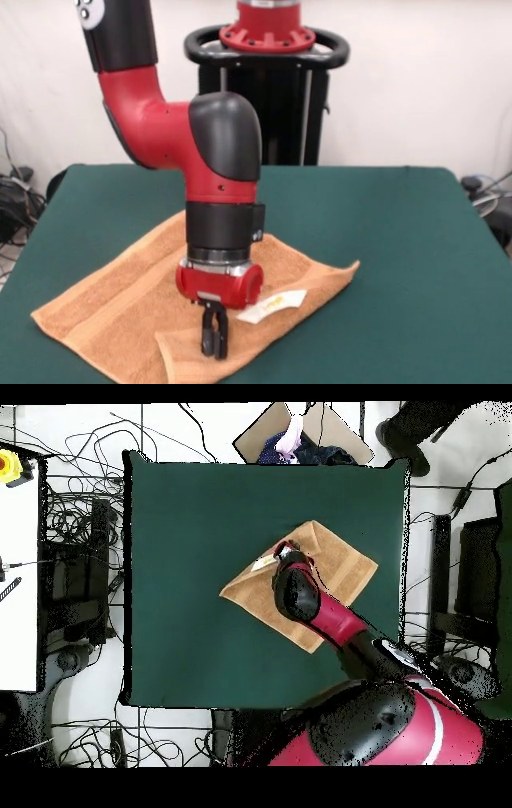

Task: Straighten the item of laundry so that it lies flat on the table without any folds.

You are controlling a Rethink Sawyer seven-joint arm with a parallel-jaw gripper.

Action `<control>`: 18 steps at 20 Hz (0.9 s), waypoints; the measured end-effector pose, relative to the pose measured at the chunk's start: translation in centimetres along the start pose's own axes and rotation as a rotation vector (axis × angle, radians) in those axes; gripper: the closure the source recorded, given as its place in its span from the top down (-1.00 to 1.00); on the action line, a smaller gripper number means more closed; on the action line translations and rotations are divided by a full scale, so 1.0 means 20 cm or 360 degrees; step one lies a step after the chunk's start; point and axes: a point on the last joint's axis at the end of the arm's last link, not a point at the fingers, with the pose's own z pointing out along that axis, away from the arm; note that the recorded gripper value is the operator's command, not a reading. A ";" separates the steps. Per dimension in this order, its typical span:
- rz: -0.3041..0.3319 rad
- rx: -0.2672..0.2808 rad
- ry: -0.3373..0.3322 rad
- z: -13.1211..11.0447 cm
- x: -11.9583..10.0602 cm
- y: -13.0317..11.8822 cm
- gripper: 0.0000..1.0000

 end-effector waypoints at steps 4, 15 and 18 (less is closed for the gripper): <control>0.0060 -0.0073 -0.0076 0.07 -0.04 0.09 -1.00; 0.0165 0.0149 0.0063 0.08 -0.08 0.28 -1.00; 0.0131 0.0226 0.0333 -0.02 0.01 0.42 -1.00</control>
